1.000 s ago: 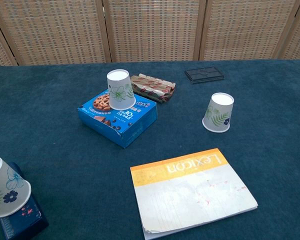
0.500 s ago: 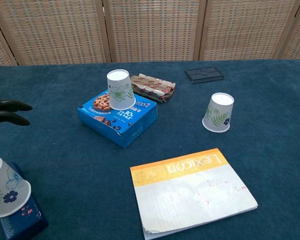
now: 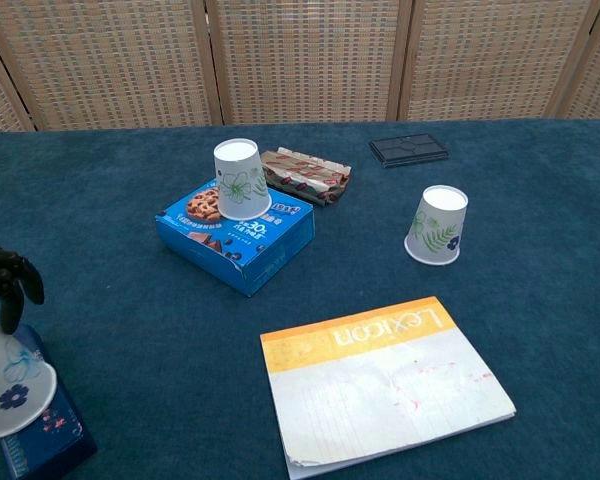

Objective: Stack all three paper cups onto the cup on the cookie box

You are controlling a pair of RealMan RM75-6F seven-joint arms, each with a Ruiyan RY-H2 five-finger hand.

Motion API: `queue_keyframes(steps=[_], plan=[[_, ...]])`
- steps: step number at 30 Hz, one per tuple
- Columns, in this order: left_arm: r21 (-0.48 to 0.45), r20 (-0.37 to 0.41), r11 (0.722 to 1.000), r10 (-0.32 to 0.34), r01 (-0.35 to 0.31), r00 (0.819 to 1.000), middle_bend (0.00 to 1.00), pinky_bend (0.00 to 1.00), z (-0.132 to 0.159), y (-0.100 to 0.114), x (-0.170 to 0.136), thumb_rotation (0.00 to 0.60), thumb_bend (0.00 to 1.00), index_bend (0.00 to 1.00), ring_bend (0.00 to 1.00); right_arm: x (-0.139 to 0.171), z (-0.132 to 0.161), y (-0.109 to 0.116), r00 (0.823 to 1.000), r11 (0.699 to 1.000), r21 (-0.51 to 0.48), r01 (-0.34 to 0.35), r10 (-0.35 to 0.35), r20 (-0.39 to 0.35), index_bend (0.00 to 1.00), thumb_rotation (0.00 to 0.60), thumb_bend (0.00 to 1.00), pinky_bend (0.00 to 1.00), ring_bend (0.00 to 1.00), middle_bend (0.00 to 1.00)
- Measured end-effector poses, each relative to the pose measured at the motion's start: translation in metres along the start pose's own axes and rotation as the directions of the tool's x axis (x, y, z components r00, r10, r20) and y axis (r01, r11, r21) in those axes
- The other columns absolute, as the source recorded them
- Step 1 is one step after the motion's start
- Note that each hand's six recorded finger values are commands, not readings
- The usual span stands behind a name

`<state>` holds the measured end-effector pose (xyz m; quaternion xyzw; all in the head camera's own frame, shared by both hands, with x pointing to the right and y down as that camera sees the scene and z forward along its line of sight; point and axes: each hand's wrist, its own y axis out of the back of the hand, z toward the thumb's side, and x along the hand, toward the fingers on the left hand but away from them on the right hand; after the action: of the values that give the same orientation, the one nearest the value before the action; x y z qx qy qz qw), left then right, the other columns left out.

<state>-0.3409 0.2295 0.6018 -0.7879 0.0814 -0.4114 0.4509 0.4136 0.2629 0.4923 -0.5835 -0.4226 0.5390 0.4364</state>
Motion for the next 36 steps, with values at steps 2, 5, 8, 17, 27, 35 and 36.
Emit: queue_keyframes(steps=[2,5,8,17,27,35,36], plan=[[-0.006,-0.001,1.0,0.012,-0.012,1.0,0.42,0.45,-0.001,0.001,0.001,0.6,0.02,0.56,0.44,0.0,0.0,0.0,1.0,1.0,-0.001,-0.001,0.001,0.001,0.0,0.6,0.0,0.0,0.0,0.0],[-0.018,-0.006,0.999,0.027,-0.027,1.0,0.43,0.46,-0.003,0.003,0.002,0.6,0.03,0.57,0.44,0.0,0.0,0.0,1.0,1.0,-0.001,0.0,0.0,0.001,0.0,0.6,0.0,0.0,0.0,0.0],[-0.033,-0.013,0.998,0.058,-0.058,0.998,0.43,0.46,-0.006,0.012,0.005,0.6,0.03,0.56,0.44,-0.001,0.0,-0.001,1.0,1.0,-0.001,-0.003,0.003,0.001,0.0,0.6,0.0,0.0,0.0,0.0],[-0.083,-0.079,0.983,0.159,-0.165,0.984,0.43,0.46,-0.025,0.08,0.04,0.6,0.01,0.55,0.44,-0.008,-0.004,-0.006,0.999,1.0,0.008,-0.022,0.022,0.027,0.0,0.6,0.0,0.0,0.0,0.0],[-0.081,-0.181,0.972,0.202,-0.22,0.962,0.43,0.45,-0.048,0.171,0.111,0.6,0.0,0.54,0.44,-0.019,-0.013,-0.012,0.996,0.999,0.026,-0.04,0.038,0.076,0.0,0.6,0.0,0.0,0.0,0.0],[-0.076,-0.221,0.981,0.158,-0.178,0.963,0.43,0.45,-0.048,0.209,0.169,0.6,0.0,0.54,0.44,-0.024,-0.021,-0.015,0.992,0.998,0.026,-0.05,0.047,0.115,0.0,0.6,0.0,0.0,0.0,0.0],[-0.074,-0.228,0.983,0.15,-0.17,0.962,0.43,0.45,-0.048,0.211,0.176,0.6,0.0,0.54,0.44,-0.025,-0.022,-0.015,0.992,0.998,0.026,-0.051,0.047,0.12,0.0,0.6,0.0,0.0,0.0,0.0]])
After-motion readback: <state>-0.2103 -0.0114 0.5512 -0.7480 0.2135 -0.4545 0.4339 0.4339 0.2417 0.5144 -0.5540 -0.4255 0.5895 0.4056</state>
